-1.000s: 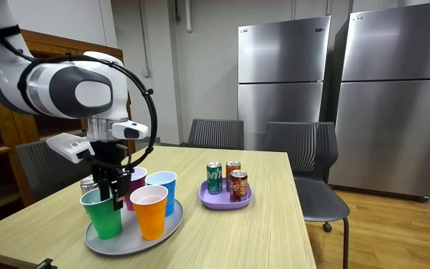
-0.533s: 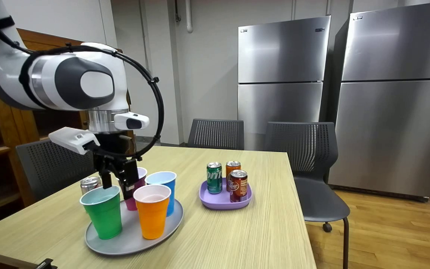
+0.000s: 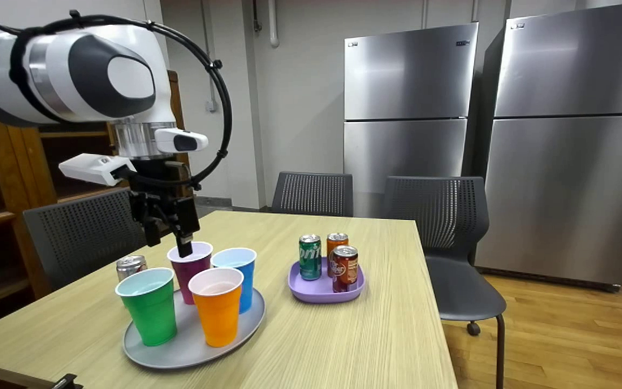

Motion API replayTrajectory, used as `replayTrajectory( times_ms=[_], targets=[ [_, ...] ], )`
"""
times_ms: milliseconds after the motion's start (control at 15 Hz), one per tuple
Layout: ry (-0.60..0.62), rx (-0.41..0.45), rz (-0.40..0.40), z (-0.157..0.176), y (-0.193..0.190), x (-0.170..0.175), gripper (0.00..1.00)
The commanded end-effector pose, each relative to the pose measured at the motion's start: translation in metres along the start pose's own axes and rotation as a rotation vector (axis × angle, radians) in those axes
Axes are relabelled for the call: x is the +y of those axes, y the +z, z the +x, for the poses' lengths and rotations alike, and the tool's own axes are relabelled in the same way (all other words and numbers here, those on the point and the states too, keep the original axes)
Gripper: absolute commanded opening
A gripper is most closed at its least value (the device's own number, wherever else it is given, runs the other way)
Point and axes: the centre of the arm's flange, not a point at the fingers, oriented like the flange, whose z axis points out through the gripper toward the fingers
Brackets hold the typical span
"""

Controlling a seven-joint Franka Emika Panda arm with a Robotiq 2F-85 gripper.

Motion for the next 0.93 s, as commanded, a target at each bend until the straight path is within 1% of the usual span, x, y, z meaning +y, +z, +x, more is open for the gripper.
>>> replayTrajectory(
  times_ms=[0,467,867],
  targets=[
    [-0.007,0.027,-0.006,-0.037,-0.031,-0.007,1.00],
    [-0.098,0.070,0.002,-0.044,-0.060,-0.052,1.00],
    [-0.159,0.076,0.027,-0.052,-0.058,-0.090,1.00]
  ],
)
